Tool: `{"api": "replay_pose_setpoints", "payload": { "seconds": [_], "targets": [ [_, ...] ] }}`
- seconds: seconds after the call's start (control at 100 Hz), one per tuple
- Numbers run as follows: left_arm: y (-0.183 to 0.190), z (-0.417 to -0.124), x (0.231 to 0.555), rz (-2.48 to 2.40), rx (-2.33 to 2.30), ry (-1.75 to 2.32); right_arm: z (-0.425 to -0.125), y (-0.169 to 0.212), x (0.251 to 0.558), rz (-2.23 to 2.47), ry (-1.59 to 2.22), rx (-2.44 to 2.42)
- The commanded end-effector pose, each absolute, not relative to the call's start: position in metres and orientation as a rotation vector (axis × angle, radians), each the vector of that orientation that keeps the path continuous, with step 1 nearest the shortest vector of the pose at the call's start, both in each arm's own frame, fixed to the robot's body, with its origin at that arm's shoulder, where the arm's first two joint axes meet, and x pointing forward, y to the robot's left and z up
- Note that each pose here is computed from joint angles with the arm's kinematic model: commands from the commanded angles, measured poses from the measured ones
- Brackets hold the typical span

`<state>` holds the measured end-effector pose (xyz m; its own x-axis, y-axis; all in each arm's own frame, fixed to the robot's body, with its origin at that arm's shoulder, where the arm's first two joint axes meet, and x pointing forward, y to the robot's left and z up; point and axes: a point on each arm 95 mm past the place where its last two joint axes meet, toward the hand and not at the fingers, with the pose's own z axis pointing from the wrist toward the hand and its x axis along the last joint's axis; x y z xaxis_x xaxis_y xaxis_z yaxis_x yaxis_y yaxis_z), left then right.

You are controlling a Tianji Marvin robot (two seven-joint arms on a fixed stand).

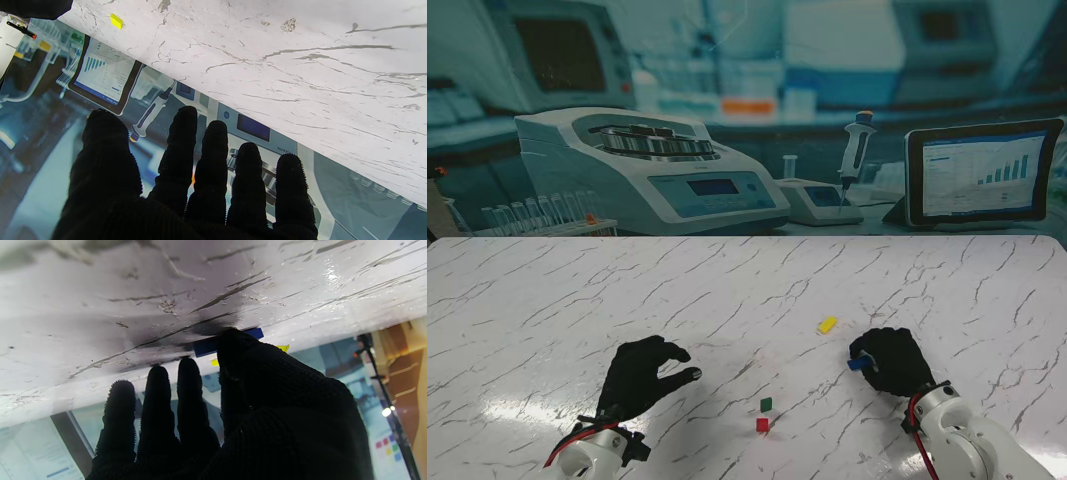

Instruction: Arrange dominoes in a row

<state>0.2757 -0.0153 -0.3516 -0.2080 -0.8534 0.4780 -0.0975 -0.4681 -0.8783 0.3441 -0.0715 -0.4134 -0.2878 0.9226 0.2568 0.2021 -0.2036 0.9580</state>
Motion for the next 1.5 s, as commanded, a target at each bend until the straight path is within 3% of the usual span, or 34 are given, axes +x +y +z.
{"api": "replay_pose_setpoints", "payload": {
  "seconds": [0.0,1.49],
  "targets": [
    [-0.019,-0.353,0.273,-1.757,-1.499,1.143,-0.427,-0.068,0.334,1.535,1.473,1.384],
    [-0.019,-0.354,0.272,-1.752,-1.520,1.133,-0.415,-0.066,0.335,1.573,1.418,1.358]
  ]
}}
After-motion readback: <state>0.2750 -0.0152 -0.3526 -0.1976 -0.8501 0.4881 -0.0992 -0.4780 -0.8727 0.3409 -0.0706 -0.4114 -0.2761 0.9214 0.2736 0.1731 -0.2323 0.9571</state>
